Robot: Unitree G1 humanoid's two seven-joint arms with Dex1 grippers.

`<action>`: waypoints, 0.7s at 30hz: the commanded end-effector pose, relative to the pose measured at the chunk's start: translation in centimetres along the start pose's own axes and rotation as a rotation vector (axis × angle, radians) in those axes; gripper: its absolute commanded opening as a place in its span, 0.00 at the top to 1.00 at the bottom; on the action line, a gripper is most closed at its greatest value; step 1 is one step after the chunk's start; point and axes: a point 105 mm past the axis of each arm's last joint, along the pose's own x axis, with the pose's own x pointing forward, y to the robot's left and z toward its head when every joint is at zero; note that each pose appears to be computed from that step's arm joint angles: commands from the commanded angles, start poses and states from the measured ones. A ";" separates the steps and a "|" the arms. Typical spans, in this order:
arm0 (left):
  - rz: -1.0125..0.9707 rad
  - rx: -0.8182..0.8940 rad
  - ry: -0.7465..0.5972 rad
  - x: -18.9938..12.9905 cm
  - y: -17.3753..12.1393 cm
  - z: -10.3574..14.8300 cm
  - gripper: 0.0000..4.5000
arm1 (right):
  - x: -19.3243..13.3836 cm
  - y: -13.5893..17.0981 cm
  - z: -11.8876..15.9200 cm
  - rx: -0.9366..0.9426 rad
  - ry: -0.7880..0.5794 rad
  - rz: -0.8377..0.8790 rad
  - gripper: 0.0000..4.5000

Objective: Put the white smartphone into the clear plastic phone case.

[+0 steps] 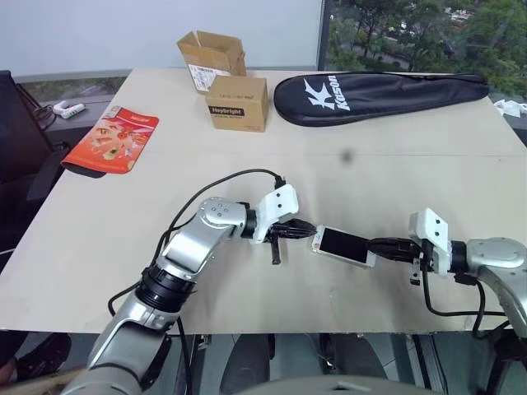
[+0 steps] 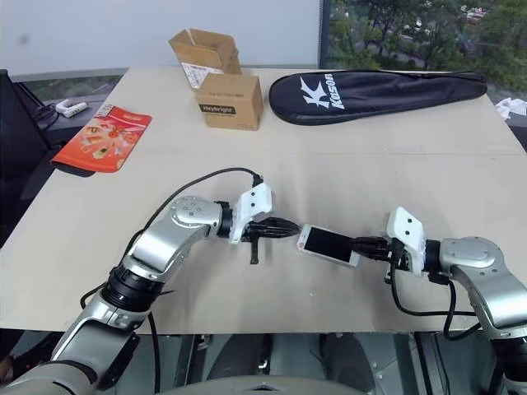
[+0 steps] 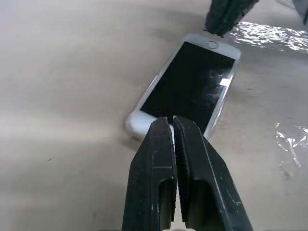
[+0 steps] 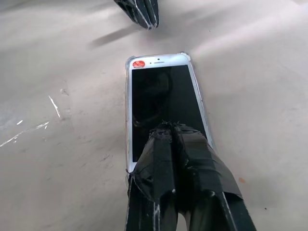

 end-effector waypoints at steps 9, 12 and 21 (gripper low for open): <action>-0.089 0.068 -0.058 0.4 -1.4 1.6 0.97 | -0.7 0.3 -2.5 0.011 0.000 -0.025 1.00; -0.127 0.051 -0.072 0.6 -1.6 1.8 0.97 | -0.5 0.5 -3.4 0.014 0.019 -0.025 1.00; -0.092 0.030 -0.014 0.6 -1.3 1.4 0.97 | 0.0 1.1 -4.8 0.024 0.066 -0.021 1.00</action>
